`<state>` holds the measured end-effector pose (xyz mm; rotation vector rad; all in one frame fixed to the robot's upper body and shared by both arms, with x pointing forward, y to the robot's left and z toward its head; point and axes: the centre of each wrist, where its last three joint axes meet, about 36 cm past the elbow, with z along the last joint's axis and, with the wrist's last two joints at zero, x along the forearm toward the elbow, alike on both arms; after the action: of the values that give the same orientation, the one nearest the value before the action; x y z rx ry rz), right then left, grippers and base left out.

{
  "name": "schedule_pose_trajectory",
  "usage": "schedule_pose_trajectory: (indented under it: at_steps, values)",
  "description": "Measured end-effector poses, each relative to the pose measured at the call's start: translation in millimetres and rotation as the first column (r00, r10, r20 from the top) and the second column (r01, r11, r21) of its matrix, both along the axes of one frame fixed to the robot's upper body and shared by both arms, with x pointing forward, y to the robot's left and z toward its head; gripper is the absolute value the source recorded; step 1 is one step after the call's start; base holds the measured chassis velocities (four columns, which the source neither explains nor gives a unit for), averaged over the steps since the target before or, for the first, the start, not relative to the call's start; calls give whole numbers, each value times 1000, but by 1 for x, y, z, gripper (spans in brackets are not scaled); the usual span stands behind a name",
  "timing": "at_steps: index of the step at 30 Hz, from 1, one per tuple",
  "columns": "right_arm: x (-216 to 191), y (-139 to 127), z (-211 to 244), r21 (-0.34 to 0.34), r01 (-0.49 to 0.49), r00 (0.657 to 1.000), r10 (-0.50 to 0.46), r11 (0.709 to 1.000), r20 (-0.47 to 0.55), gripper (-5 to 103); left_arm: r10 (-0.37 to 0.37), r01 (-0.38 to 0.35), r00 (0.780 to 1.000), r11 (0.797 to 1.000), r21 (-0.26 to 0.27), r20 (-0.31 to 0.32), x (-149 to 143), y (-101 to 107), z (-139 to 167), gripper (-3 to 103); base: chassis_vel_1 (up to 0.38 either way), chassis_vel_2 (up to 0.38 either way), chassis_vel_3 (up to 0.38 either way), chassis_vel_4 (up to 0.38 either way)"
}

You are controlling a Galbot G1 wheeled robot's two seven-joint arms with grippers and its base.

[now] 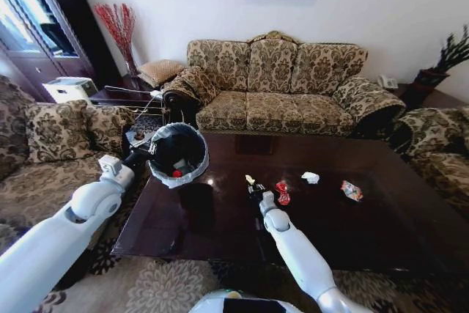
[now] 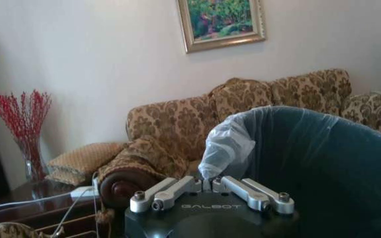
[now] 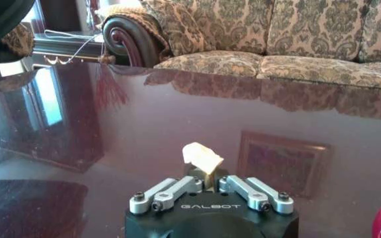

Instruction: Move to the front of the table and place the trash on the table into the trash bin.

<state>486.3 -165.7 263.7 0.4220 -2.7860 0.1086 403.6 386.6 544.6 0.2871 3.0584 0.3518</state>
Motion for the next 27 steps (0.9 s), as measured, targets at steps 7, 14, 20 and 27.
schedule_pose_trajectory:
  at_steps: [7,14,20,27]
  values:
    - [-6,-5,7,16,7,1000,-7,1000,15,-2,1,-1,1000,1000,0,3,1,0,1,3,0,0,0,0]
    - [-25,-12,65,90,-32,987,17,995,158,-2,-4,4,1000,1000,13,2,1,2,3,3,0,0,0,0]
    - [-44,-10,144,235,-252,918,154,939,366,0,-21,21,1000,999,29,-4,3,1,7,3,0,0,0,0]
    - [-92,-8,252,376,-524,802,296,764,519,0,-63,65,997,997,40,-38,-7,-10,2,3,0,0,0,0]
